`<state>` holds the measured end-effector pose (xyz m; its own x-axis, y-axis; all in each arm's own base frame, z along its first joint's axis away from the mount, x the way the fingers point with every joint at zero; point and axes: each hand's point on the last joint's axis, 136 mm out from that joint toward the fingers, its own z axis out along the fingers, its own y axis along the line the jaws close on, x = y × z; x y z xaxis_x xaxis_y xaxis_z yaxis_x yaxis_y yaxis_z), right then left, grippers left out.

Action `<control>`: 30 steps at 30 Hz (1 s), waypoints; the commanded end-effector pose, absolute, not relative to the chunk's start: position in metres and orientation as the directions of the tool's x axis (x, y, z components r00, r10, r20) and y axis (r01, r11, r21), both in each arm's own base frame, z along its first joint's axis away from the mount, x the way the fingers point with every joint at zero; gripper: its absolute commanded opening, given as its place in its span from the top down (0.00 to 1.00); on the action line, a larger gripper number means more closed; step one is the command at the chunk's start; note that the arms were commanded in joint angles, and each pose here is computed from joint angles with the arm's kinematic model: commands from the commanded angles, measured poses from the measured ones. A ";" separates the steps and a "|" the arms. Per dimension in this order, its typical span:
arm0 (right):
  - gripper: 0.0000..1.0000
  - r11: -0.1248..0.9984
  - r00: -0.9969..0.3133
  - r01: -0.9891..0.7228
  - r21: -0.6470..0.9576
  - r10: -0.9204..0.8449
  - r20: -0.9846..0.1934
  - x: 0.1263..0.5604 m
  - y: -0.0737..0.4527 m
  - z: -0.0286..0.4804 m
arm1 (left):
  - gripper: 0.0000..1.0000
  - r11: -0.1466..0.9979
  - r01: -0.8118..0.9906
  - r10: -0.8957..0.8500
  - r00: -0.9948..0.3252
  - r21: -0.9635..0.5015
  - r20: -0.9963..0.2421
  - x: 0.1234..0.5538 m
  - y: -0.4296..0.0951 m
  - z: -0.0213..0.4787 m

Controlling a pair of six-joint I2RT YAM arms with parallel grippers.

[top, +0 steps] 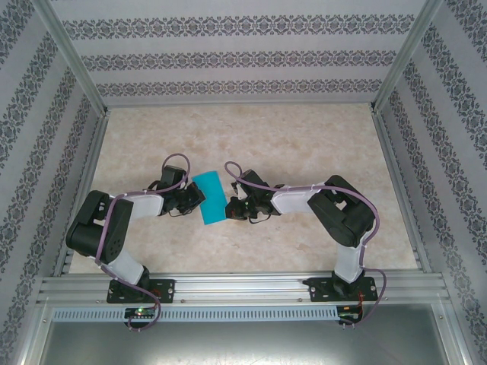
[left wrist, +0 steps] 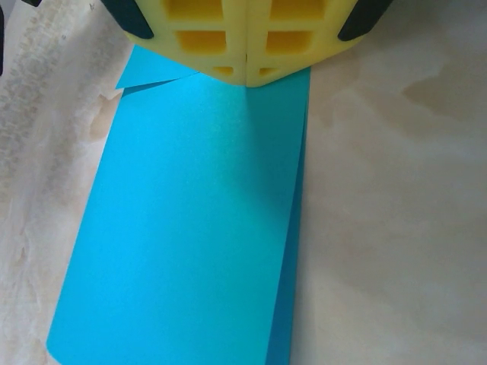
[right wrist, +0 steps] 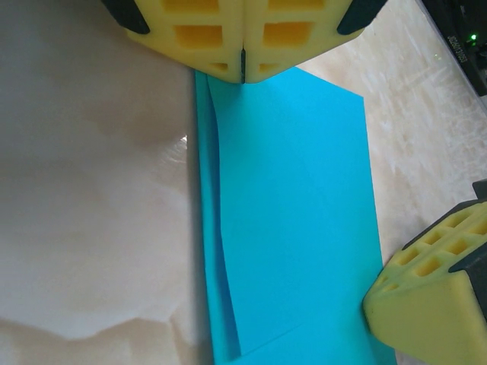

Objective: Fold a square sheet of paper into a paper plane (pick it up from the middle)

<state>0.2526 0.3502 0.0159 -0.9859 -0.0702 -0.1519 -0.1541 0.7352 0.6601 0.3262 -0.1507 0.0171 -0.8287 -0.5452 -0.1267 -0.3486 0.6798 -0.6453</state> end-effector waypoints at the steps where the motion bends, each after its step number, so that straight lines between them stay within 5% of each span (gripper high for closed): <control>1: 1.00 0.779 -0.991 -0.136 0.612 -0.108 -0.082 0.234 0.338 0.006 | 1.00 0.708 -0.400 -0.570 -0.810 -0.582 -0.136 0.319 -0.129 -0.002; 14: 1.00 0.705 -0.960 -0.281 0.651 -0.194 -0.204 0.258 0.380 0.072 | 1.00 0.718 -0.397 -0.557 -0.821 -0.572 -0.130 0.314 -0.129 -0.008; 30: 1.00 0.774 -0.972 -0.230 0.589 -0.216 -0.095 0.268 0.401 0.009 | 1.00 0.707 -0.400 -0.558 -0.822 -0.583 -0.112 0.314 -0.132 -0.009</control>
<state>0.2696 0.4081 0.0227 -0.9713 -0.2082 -0.1154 -0.2337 0.7422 0.6281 0.3297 -0.1466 0.0168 -0.8242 -0.5445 -0.1553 -0.3284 0.6831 -0.6523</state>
